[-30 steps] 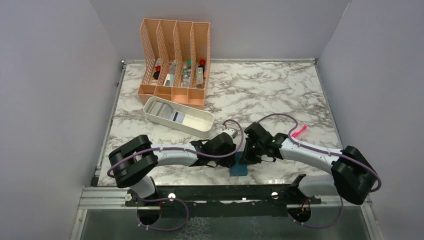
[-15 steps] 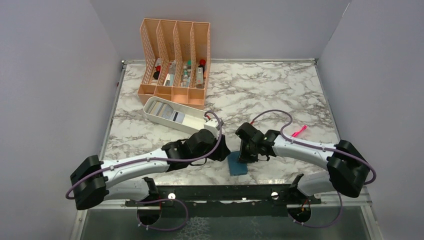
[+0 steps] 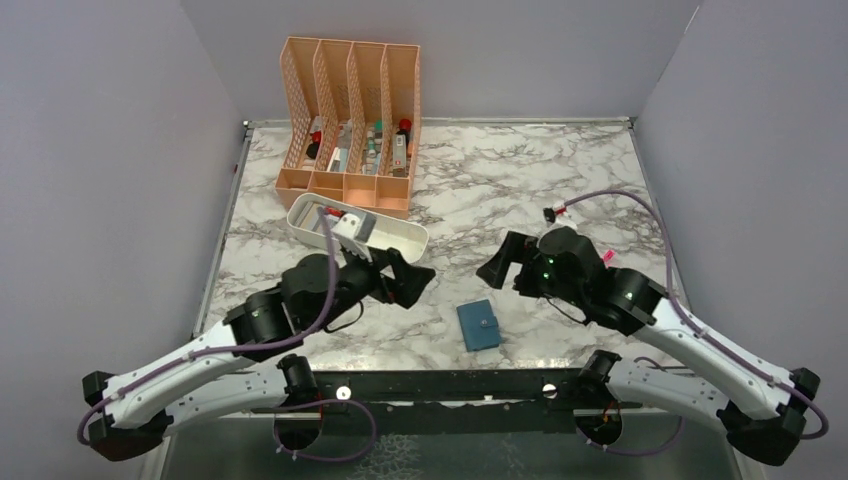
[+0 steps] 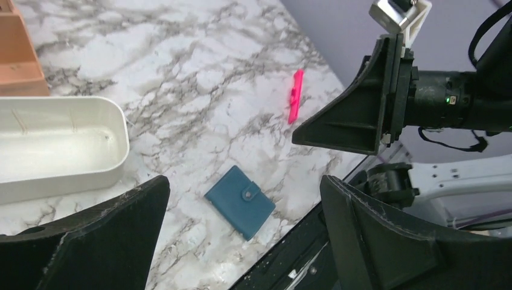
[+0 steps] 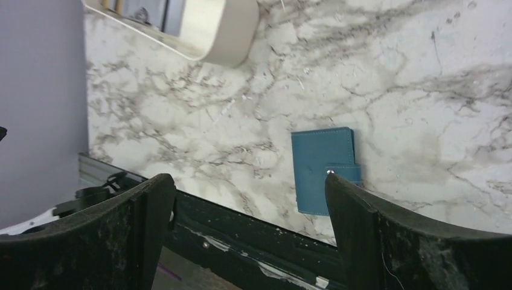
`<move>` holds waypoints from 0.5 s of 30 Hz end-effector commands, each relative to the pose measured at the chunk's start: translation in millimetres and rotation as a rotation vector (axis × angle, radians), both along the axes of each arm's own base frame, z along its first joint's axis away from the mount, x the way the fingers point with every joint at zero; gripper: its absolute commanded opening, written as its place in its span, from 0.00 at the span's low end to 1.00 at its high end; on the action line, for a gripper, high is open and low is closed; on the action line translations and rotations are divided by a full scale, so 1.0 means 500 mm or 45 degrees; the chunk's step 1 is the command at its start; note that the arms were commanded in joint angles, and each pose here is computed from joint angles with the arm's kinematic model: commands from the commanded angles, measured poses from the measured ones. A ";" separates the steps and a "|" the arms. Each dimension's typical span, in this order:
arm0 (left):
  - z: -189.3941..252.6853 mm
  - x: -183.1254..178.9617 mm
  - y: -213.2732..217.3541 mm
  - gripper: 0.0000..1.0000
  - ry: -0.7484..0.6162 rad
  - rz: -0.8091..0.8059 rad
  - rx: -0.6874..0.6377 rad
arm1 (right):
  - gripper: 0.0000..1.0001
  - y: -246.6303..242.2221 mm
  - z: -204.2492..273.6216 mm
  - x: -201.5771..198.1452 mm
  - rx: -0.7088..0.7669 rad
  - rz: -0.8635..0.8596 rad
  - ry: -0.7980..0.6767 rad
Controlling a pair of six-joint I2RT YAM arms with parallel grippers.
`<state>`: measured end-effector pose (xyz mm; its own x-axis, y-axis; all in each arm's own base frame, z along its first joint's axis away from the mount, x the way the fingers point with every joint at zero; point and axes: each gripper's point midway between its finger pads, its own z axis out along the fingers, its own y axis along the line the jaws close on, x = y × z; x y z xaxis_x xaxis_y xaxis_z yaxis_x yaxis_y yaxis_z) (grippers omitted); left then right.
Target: Put the credit cards into the card holder
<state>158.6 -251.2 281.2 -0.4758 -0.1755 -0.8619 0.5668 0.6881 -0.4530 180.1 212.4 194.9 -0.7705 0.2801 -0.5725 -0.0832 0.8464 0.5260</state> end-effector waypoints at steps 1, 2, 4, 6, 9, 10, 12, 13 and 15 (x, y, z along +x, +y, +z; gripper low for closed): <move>0.057 -0.004 0.075 0.99 -0.096 0.087 -0.043 | 1.00 -0.055 0.064 0.008 -0.008 -0.068 -0.171; 0.067 -0.006 0.088 0.99 -0.107 0.102 -0.069 | 1.00 -0.064 0.074 0.007 0.001 -0.083 -0.192; 0.078 -0.010 0.109 0.99 -0.122 0.128 -0.104 | 1.00 -0.077 0.096 0.000 0.035 -0.097 -0.225; 0.081 -0.011 0.127 0.99 -0.130 0.156 -0.122 | 1.00 -0.080 0.110 -0.006 0.066 -0.085 -0.250; 0.078 -0.009 0.146 0.99 -0.130 0.201 -0.130 | 1.00 -0.077 0.122 -0.014 0.099 -0.054 -0.270; 0.075 -0.008 0.148 0.99 -0.125 0.210 -0.129 | 1.00 -0.075 0.123 -0.015 0.104 -0.044 -0.273; 0.069 -0.007 0.147 0.99 -0.115 0.215 -0.127 | 1.00 -0.074 0.125 -0.018 0.114 -0.034 -0.279; 0.066 -0.007 0.145 0.99 -0.109 0.214 -0.124 | 1.00 -0.073 0.126 -0.018 0.119 -0.029 -0.283; 0.056 -0.005 0.138 0.99 -0.095 0.208 -0.109 | 1.00 -0.072 0.126 -0.019 0.119 -0.019 -0.289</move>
